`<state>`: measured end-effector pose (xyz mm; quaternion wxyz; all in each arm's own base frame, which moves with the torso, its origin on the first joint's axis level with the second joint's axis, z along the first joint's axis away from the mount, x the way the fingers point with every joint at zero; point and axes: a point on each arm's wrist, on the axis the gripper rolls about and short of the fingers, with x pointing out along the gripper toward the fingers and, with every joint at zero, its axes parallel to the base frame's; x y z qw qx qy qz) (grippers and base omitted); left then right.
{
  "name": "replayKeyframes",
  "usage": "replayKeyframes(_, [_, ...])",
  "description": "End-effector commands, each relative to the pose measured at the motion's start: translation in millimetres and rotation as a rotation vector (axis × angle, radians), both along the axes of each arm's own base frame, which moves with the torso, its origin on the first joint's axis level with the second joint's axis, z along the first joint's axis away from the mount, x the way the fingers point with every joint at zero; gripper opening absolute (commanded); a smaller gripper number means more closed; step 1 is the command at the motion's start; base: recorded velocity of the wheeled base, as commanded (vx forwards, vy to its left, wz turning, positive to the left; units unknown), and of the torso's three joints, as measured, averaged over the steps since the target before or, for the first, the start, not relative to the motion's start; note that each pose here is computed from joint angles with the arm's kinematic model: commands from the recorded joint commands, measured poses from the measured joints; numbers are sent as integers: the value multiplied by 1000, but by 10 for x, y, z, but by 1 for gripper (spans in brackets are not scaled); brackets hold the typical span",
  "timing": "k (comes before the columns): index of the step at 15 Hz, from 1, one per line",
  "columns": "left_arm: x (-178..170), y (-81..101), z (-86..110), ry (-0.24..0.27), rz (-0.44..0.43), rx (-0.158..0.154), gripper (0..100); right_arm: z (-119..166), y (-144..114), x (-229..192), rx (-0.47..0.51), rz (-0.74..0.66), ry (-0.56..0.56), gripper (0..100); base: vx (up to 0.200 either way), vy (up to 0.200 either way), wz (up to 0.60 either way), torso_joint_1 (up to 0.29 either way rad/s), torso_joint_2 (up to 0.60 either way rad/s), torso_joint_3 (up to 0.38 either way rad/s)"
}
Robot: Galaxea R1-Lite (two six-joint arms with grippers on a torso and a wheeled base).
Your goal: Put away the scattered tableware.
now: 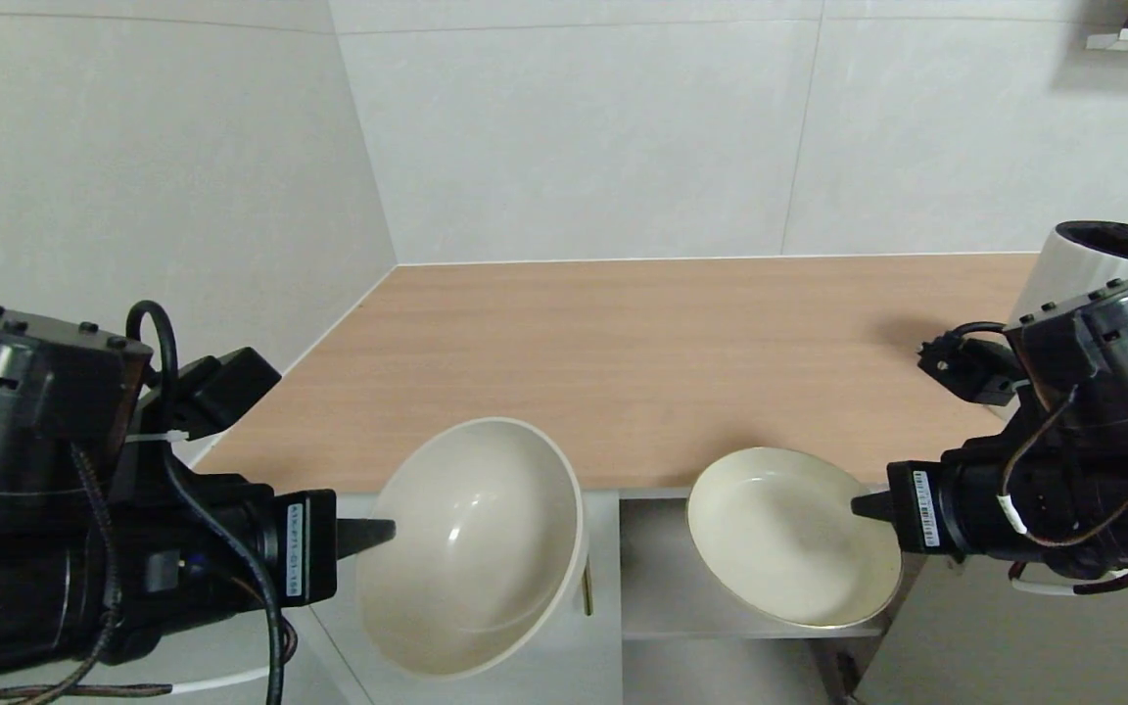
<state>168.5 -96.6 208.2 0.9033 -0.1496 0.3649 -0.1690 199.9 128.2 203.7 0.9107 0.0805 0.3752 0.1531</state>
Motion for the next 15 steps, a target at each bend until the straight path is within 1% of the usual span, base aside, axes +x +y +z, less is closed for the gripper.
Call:
replayKeyframes(1, [3,-3,-11,5,-1,2,0,-47,9,12,-10,0,16,0,0,0,0,0,0,0])
replayKeyframes(4, [-5,-17,-35,13,-13,9,0,-55,10,14,-13,1,18,0,0,0,0,0,0,0])
replayKeyframes(6, [-11,-14,-67,14,-29,31,0,-63,12,18,-15,1,22,0,0,0,0,0,0,0])
replayKeyframes(8, [-11,-14,-67,14,-29,31,0,-67,14,20,-16,1,23,0,0,0,0,-43,111,72])
replayKeyframes(15, [-6,-16,-77,18,-29,33,0,-105,16,17,-41,20,26,0,0,0,0,-175,441,256])
